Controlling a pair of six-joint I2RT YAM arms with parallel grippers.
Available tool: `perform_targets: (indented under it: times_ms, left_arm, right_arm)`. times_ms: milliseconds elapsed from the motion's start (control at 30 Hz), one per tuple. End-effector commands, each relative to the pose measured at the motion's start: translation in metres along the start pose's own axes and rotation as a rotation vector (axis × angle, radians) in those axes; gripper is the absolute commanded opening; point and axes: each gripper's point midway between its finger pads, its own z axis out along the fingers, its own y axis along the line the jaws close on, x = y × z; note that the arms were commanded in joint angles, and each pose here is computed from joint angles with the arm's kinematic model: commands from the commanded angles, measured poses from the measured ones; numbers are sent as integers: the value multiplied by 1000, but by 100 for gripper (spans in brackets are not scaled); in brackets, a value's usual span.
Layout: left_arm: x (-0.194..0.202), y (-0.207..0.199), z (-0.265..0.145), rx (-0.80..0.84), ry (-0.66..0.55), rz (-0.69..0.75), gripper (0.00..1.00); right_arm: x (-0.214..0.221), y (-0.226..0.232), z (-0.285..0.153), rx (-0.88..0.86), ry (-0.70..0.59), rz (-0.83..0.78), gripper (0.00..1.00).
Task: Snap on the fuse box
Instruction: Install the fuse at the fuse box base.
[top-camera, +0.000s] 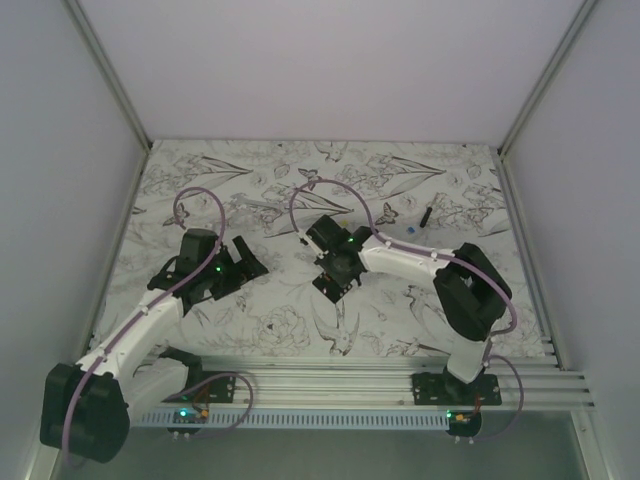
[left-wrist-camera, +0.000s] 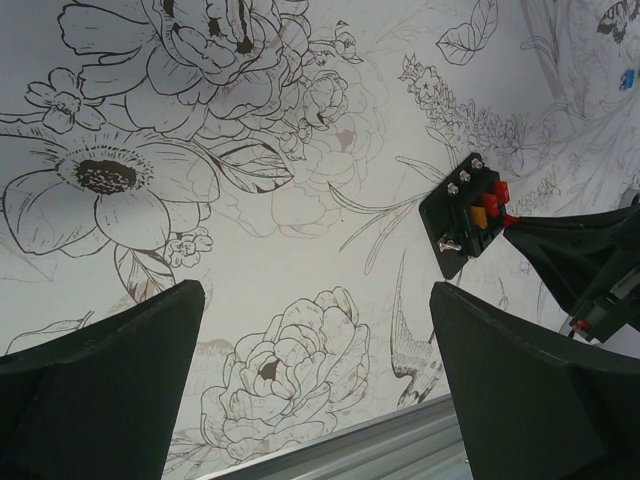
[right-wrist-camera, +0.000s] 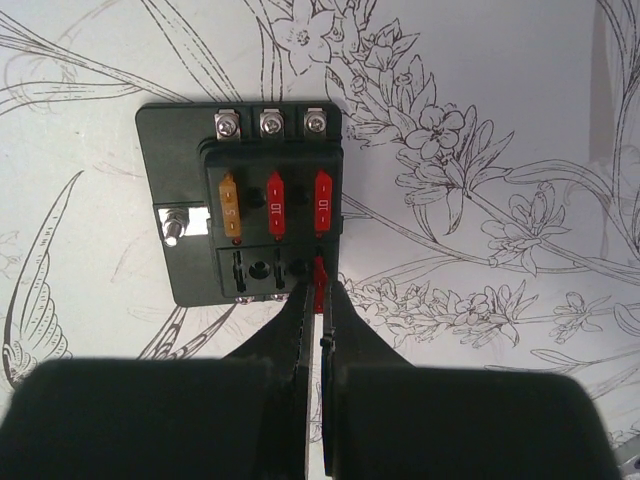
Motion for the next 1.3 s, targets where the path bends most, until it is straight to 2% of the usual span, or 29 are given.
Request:
perform_targets:
  times_ms: [0, 300, 500, 567, 733, 933, 1100, 1267]
  left_arm:
    - [-2, -5, -3, 9, 15, -2, 100]
    - [-1, -4, -3, 8, 17, -1, 100]
    - [-1, -5, -3, 11, 21, -4, 100]
    - [-1, -5, -3, 14, 19, -5, 100]
    - [0, -5, -4, 17, 20, -6, 100]
    - [0, -6, -5, 21, 14, -4, 100]
    - [0, -5, -5, 19, 13, 0, 100]
    - [1, -5, -5, 20, 18, 0, 100]
  right_arm:
    - [27, 6, 19, 2, 135, -43, 0]
    - [48, 10, 28, -6, 195, -25, 0]
    - [45, 10, 16, -7, 168, 8, 1]
    - [36, 7, 10, 2, 137, 17, 14]
    - [16, 5, 0, 4, 65, 28, 33]
    - [-1, 3, -10, 1, -8, 45, 45]
    - [-19, -5, -25, -29, -128, 71, 46]
    - [-35, -3, -33, -160, -264, 67, 42]
